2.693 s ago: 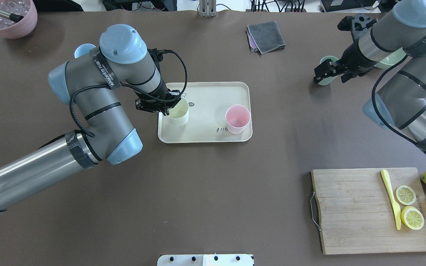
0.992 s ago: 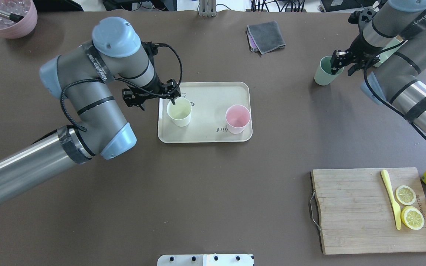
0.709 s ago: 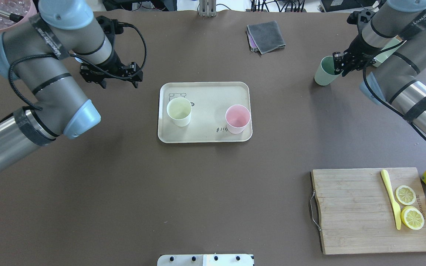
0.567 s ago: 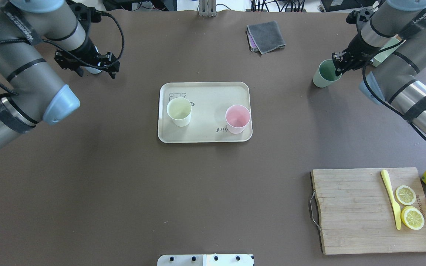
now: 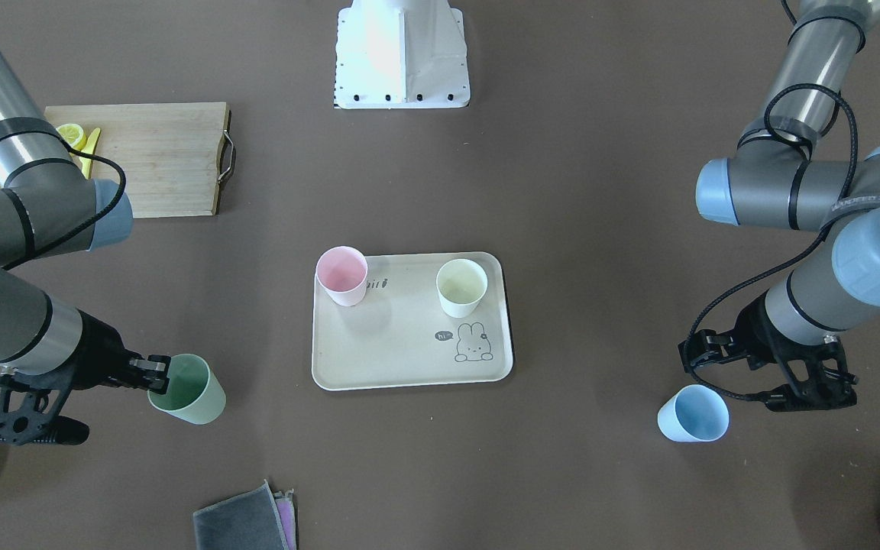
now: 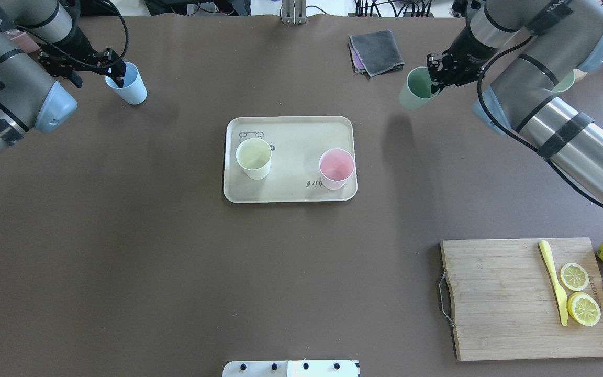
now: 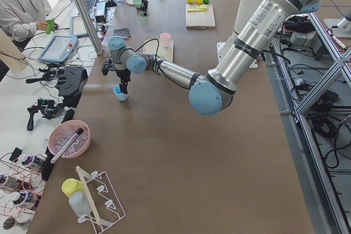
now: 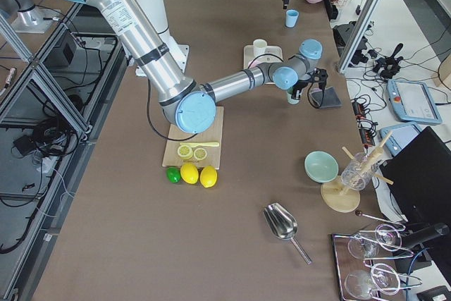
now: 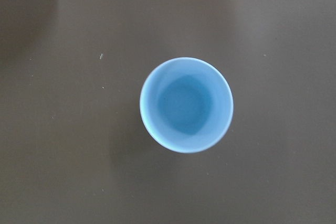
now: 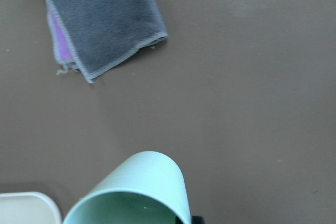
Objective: Place all cups on tray
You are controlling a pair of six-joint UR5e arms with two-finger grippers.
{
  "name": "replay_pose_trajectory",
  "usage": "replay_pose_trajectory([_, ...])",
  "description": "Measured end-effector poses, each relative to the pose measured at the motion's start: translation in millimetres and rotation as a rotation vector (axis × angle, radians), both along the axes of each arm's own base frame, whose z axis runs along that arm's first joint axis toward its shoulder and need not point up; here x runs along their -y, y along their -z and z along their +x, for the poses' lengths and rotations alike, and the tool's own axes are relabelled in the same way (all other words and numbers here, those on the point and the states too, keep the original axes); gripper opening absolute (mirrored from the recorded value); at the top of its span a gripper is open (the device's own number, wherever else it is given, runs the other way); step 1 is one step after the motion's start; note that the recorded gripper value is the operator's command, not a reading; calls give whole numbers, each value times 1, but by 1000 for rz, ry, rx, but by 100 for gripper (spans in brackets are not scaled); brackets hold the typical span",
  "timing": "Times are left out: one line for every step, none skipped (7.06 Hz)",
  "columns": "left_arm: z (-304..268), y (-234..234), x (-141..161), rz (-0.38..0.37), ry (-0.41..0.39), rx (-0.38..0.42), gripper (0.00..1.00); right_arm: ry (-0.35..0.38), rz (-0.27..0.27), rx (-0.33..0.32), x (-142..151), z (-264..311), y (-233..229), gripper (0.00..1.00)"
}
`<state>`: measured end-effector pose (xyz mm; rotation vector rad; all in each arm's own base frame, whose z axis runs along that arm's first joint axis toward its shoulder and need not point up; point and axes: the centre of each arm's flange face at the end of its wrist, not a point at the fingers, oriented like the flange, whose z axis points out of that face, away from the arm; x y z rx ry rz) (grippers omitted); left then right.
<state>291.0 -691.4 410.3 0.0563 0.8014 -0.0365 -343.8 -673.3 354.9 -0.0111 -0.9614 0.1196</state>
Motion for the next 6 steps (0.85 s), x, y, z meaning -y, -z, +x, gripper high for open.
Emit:
replay_pose_trajectory([4, -5, 9, -12, 6, -1, 95, 9, -9, 19, -9, -28, 24, 0])
replay_pose_trajectory([5, -12, 18, -14, 10, -2, 95, 25, -12, 33, -23, -58, 45, 0])
replay_pose_trajectory([2, -22, 26, -13, 19, -4, 95, 36, -8, 37, -40, -86, 60, 0])
replay_pose_trajectory([-1, -28, 34, -14, 28, -4, 95, 45, 1, 34, -55, -109, 69, 0])
replay_pose_trajectory([-1, -32, 42, -15, 33, -5, 95, 53, 18, 28, -69, -131, 76, 14])
replay_pose_trajectory([1, -38, 48, -13, 35, -7, 87, 56, 36, 25, -78, -144, 79, 99])
